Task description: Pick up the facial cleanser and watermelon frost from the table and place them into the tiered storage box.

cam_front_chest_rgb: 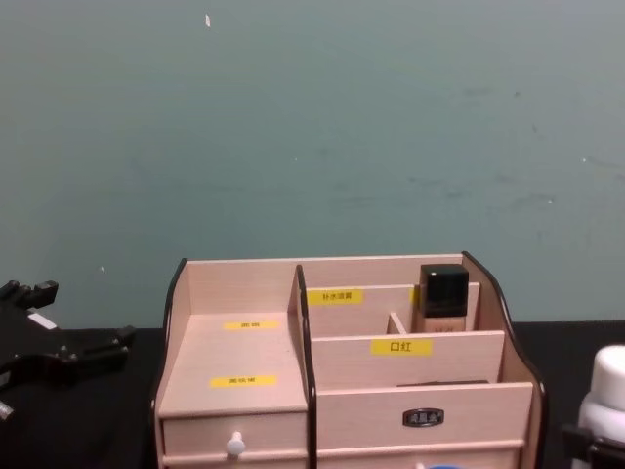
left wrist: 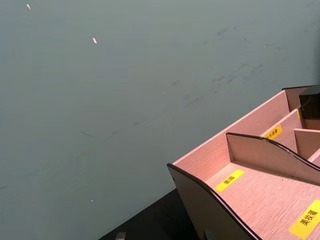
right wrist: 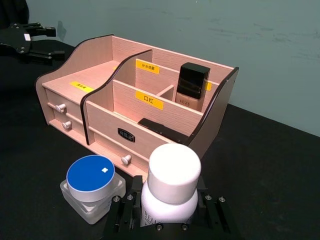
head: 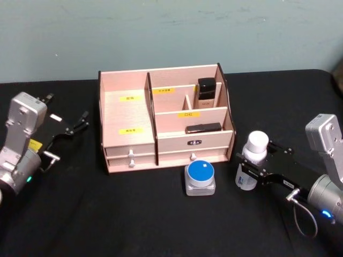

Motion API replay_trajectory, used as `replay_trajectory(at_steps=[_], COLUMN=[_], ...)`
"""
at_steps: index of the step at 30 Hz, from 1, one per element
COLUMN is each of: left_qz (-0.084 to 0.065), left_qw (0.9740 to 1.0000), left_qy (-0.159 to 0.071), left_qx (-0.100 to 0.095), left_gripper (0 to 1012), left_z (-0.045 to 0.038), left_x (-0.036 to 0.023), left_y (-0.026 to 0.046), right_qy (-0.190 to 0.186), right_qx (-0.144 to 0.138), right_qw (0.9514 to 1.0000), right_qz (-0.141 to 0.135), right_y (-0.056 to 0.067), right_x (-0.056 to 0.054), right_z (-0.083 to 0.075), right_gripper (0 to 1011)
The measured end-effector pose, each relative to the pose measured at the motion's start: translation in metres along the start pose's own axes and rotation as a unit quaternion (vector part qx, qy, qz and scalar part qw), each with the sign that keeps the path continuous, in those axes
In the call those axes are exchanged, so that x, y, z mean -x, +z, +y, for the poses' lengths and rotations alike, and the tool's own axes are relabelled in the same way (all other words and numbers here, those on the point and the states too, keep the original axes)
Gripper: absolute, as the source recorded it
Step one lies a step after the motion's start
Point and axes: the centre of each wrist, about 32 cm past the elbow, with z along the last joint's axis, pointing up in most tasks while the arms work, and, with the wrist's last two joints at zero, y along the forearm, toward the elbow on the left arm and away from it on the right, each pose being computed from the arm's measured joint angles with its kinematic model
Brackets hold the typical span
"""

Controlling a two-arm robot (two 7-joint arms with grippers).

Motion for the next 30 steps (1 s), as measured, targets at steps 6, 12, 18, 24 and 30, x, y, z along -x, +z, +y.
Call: replay_trajectory(at_steps=[6,12,18,24,30], left_qz=[0.0,0.0,0.0,0.0,0.0], left_qw=[1.0,1.0,1.0,1.0,1.0], left_qy=[0.0,0.0,0.0,0.0,0.0], left_qx=[0.0,0.0,0.0,0.0,0.0], left_gripper=[1010,1010,1010,1010,1010], left_z=[0.0,0.0,0.0,0.0,0.0], left_x=[0.0,0.0,0.0,0.0,0.0], left_y=[0.0,0.0,0.0,0.0,0.0], right_qy=[0.005,0.013,0.018,0.026,0.041], right_qx=[-0.004,-0.01,-0.023,-0.042,-0.059], right_qw=[1.0,0.9999,0.9994,0.9983,0.9965], right_qz=[0.003,-0.005,-0.017,-0.03,-0.044], right_y=[0.002,0.012,0.03,0.054,0.077], right_x=[-0.001,-0.005,-0.007,-0.008,-0.009], right_z=[-0.001,-0.005,-0.009,-0.008,0.002], right_gripper=[609,609,609,609,609])
